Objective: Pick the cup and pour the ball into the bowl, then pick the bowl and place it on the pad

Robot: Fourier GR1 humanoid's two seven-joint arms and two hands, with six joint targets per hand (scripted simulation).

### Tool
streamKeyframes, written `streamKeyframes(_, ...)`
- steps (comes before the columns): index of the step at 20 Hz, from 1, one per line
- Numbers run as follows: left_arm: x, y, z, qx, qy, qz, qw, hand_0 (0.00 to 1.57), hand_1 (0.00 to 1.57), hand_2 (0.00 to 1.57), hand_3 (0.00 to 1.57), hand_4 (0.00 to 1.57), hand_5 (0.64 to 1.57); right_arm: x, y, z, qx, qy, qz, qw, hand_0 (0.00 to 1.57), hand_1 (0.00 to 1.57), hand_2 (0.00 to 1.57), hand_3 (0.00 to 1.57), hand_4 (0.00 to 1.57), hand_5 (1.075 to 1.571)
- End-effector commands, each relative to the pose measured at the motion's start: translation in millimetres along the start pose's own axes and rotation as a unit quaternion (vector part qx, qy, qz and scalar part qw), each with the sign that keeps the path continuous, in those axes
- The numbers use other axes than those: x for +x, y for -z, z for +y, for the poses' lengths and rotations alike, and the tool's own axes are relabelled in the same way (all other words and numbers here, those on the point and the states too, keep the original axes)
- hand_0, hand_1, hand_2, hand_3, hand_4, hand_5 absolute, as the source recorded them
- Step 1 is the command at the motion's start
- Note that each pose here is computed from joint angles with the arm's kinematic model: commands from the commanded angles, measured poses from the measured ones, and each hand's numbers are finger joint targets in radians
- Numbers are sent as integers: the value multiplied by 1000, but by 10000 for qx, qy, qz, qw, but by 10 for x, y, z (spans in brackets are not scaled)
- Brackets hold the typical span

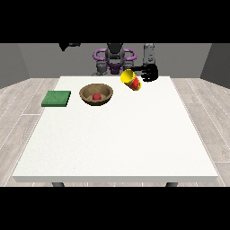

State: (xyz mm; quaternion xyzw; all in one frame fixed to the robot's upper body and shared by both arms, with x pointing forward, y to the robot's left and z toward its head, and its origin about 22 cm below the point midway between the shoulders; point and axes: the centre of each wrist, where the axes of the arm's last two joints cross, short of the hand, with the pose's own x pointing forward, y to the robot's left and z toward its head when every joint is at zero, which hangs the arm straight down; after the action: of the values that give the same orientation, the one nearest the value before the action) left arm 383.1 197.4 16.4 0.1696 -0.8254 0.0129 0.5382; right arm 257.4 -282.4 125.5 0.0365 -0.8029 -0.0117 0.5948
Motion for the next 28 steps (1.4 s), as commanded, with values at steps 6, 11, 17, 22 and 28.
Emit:
streamKeyframes(6, -82, 374, 1114, -154, -2051, -820, 9752, 0, 0, 0, 0, 0, 1553, 310, -7, 462, -32, -198, -576, 9981, 0, 0, 0, 0, 490, 1568)
streamKeyframes(11, 326, 841, 1618, -582, -1757, -837, 9792, 0, 0, 0, 0, 0, 1533, -116, 79, 456, -258, -101, -185, 9994, 0, 0, 0, 0, 470, 1570)
streamKeyframes(17, 1104, 1351, 1977, -627, -1293, -1297, 9811, 0, 0, 0, 0, 0, 1518, -629, 184, 336, -388, 190, -52, 9991, 0, 0, 0, 0, 397, 1568)
streamKeyframes(22, 1623, 1555, 2109, -642, -1036, -1358, 9832, 0, 0, 0, 0, 0, 1523, -1056, 192, 88, -381, 389, 195, 9983, 0, 0, 0, 0, 386, 1570)
streamKeyframes(28, 1974, 1621, 2305, -750, -914, -1502, 9816, 0, 0, 0, 0, 0, 1548, -1377, 262, -116, -614, 399, 404, 9965, 0, 0, 0, 0, 277, 1571)
